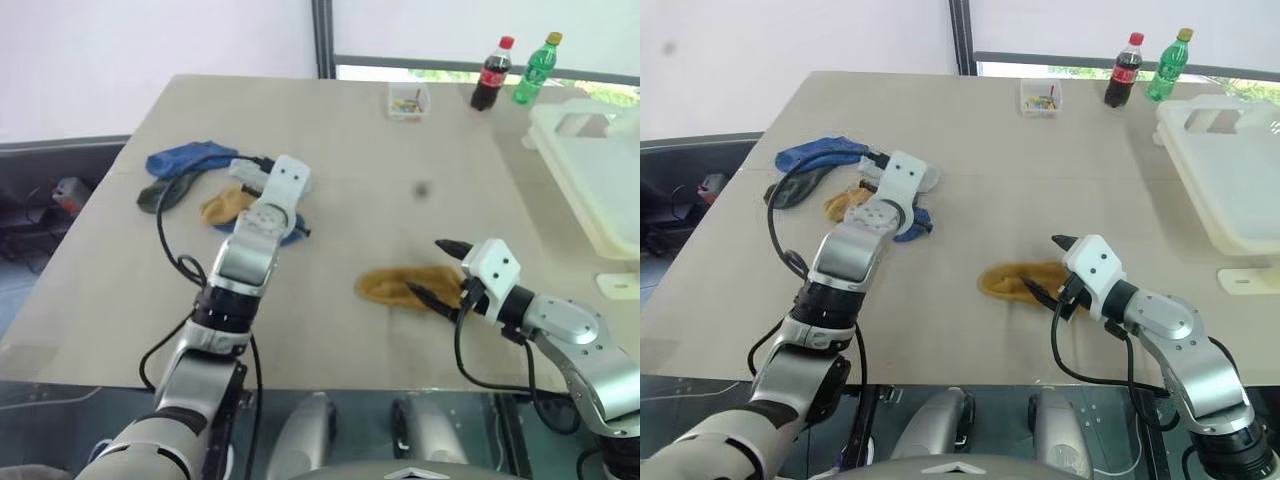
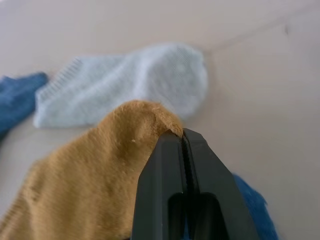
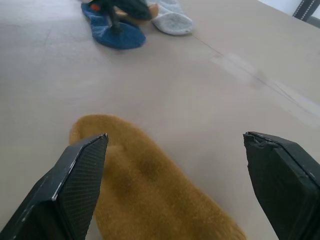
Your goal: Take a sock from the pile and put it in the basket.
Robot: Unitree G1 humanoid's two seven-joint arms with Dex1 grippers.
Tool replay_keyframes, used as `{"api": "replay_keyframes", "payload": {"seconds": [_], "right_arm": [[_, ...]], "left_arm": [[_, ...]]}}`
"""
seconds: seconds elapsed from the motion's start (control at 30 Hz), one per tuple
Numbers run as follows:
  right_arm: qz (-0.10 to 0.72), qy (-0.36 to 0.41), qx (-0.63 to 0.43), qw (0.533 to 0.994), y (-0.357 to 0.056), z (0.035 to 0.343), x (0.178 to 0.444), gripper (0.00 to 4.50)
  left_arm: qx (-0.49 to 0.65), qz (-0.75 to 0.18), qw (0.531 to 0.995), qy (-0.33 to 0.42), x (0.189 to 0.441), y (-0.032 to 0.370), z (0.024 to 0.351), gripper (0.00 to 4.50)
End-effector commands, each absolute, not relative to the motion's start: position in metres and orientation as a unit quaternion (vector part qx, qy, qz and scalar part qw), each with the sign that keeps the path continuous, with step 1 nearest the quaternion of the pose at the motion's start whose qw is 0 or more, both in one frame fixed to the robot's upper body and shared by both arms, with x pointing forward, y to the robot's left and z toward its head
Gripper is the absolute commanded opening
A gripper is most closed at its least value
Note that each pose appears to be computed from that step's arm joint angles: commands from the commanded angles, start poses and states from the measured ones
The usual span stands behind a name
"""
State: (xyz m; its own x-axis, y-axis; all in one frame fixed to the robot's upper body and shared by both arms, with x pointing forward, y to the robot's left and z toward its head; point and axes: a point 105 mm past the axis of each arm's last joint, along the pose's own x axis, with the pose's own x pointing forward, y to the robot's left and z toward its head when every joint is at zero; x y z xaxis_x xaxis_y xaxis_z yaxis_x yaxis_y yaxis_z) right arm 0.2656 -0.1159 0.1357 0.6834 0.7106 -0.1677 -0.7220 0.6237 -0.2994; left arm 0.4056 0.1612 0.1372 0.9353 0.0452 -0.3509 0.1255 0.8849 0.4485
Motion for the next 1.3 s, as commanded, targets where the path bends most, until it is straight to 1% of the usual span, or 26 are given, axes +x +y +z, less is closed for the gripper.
{"api": "replay_keyframes", "payload": {"seconds": [0.03,0.17,0.23,0.3,0.43,0.57,0.67,0.8,0.9,1.0,1.1,1.17,1.23,1.27,1.3], "right_arm": [[0.397,-0.013,-0.183,0.899,-0.112,0.149,0.262,4.5],[0.399,-0.014,-0.184,0.898,-0.113,0.15,0.263,4.5],[0.399,-0.014,-0.184,0.898,-0.114,0.15,0.264,4.5],[0.401,-0.013,-0.184,0.898,-0.115,0.15,0.264,4.5],[0.415,-0.012,-0.177,0.892,-0.108,0.147,0.264,4.5],[0.428,-0.014,-0.175,0.887,-0.104,0.146,0.266,4.5],[0.432,-0.015,-0.176,0.884,-0.103,0.146,0.268,4.5],[0.434,-0.013,-0.176,0.884,-0.104,0.146,0.268,4.5],[0.434,-0.01,-0.174,0.884,-0.104,0.144,0.266,4.5],[0.431,-0.008,-0.174,0.886,-0.106,0.144,0.264,4.5],[0.426,-0.007,-0.174,0.888,-0.107,0.144,0.263,4.5],[0.424,-0.006,-0.178,0.888,-0.108,0.144,0.262,4.5],[0.417,-0.007,-0.179,0.891,-0.11,0.145,0.262,4.5],[0.411,-0.007,-0.178,0.894,-0.112,0.147,0.261,4.5],[0.407,-0.008,-0.179,0.896,-0.113,0.148,0.261,4.5]], "left_arm": [[0.242,0.044,0.958,0.145,0.409,0.186,0.156,0.06],[0.238,0.058,0.961,0.126,0.402,0.202,0.168,0.06],[0.226,0.038,0.968,0.099,0.39,0.209,0.175,0.06],[0.2,0.003,0.977,0.073,0.372,0.215,0.182,0.06],[0.201,-0.028,0.977,0.06,0.348,0.234,0.189,0.06],[0.207,-0.109,0.97,0.074,0.33,0.231,0.183,0.06],[0.201,-0.184,0.955,0.119,0.308,0.224,0.164,0.06],[0.216,-0.28,0.919,0.176,0.272,0.214,0.137,0.06],[0.187,-0.336,0.899,0.209,0.258,0.201,0.13,0.06],[0.131,-0.368,0.891,0.23,0.257,0.184,0.133,0.06],[0.093,-0.381,0.884,0.254,0.264,0.167,0.131,0.06],[0.087,-0.365,0.888,0.264,0.277,0.156,0.126,0.06],[0.101,-0.319,0.905,0.264,0.298,0.154,0.121,0.06],[0.115,-0.261,0.922,0.262,0.318,0.167,0.117,0.06],[0.124,-0.223,0.93,0.264,0.33,0.177,0.115,0.06]]}}
